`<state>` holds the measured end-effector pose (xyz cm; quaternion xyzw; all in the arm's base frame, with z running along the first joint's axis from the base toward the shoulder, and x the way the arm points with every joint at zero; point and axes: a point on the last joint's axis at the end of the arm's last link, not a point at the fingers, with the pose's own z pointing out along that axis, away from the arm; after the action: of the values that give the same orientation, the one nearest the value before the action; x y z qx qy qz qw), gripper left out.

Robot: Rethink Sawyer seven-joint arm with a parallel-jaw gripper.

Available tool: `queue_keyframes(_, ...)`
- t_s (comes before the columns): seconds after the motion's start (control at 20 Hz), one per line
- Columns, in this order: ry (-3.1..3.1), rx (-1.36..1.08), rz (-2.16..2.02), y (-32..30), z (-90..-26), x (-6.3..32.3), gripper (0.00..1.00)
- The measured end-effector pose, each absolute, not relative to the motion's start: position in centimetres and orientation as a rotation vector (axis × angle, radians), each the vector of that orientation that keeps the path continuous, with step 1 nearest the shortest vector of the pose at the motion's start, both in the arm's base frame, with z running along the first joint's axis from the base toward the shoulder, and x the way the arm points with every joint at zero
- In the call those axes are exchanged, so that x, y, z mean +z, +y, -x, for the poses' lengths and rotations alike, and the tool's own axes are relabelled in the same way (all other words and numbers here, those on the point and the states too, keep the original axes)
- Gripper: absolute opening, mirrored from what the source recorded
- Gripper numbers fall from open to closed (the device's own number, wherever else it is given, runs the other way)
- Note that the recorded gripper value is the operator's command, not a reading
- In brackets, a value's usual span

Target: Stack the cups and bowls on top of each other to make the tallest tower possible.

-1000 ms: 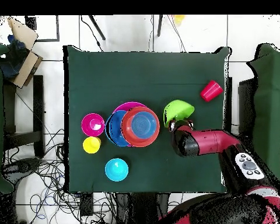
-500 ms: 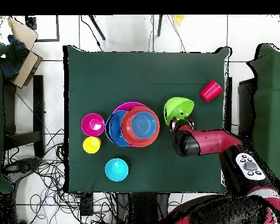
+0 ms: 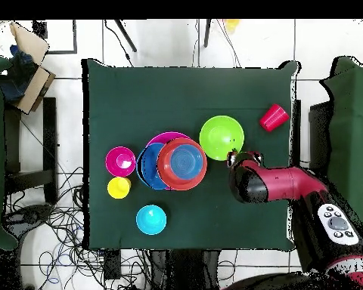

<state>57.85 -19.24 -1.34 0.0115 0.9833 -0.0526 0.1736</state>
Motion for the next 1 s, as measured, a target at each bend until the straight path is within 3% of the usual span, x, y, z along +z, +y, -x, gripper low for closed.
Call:
queue_keyframes(0.5,2.829,-0.172,-0.114,-19.7,-60.1,2.0,1.00)
queue_keyframes(1.0,2.839,-0.128,-0.116,-18.8,-60.8,0.0,1.00)
